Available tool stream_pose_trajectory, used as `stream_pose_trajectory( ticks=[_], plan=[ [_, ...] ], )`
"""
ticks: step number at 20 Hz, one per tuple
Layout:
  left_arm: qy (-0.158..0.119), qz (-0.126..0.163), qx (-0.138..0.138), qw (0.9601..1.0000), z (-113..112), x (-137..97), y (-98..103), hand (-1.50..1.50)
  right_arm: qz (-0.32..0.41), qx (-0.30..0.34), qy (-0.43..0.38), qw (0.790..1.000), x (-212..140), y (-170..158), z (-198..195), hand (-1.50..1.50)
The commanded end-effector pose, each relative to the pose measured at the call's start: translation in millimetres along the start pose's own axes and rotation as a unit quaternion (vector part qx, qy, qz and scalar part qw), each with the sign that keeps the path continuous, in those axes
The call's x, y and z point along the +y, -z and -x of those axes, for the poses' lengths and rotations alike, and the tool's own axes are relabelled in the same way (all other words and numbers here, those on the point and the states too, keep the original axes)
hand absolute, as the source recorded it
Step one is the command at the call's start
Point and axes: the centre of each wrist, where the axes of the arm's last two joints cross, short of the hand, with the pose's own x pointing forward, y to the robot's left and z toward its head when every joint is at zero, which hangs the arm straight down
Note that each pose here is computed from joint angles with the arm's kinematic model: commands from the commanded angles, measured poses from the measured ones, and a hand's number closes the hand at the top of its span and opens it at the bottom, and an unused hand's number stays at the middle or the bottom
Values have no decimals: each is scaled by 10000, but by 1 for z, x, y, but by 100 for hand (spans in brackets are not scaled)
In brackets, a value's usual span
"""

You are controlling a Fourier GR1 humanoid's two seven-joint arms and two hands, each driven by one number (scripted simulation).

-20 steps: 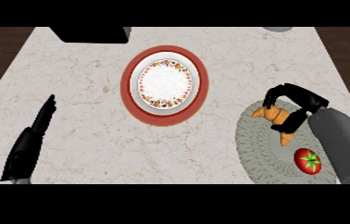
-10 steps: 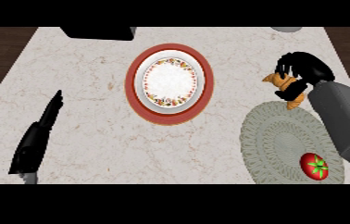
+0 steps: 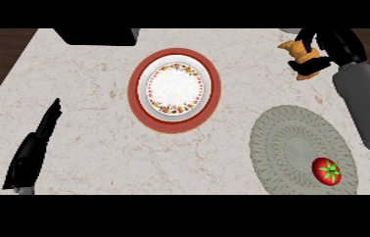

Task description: Pick the croissant from the placemat and place it in the plate

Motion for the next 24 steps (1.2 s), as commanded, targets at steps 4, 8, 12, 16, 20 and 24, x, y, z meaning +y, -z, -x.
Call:
stream_pose_trajectory(
  ticks=[4,8,12,16,20,24],
  plan=[
    [100,-152,83,9998,2,6,3,0,335,-1440,871,9852,-30,23,-39,150],
    [39,-100,178,9998,7,6,-13,0,147,-1871,1308,9735,-21,36,-98,150],
    [47,-118,206,9997,15,9,-10,0,-151,-2074,1313,9693,-13,24,-133,150],
    [46,-124,71,9999,4,13,-5,0,-172,-1998,1547,9674,-5,31,-187,150],
    [5,-90,76,9999,-4,-7,-5,0,-443,-1732,1780,9677,2,48,-225,150],
    [4,-44,23,10000,-2,-18,2,0,-882,-1668,1685,9675,28,49,-268,150]
  ],
)
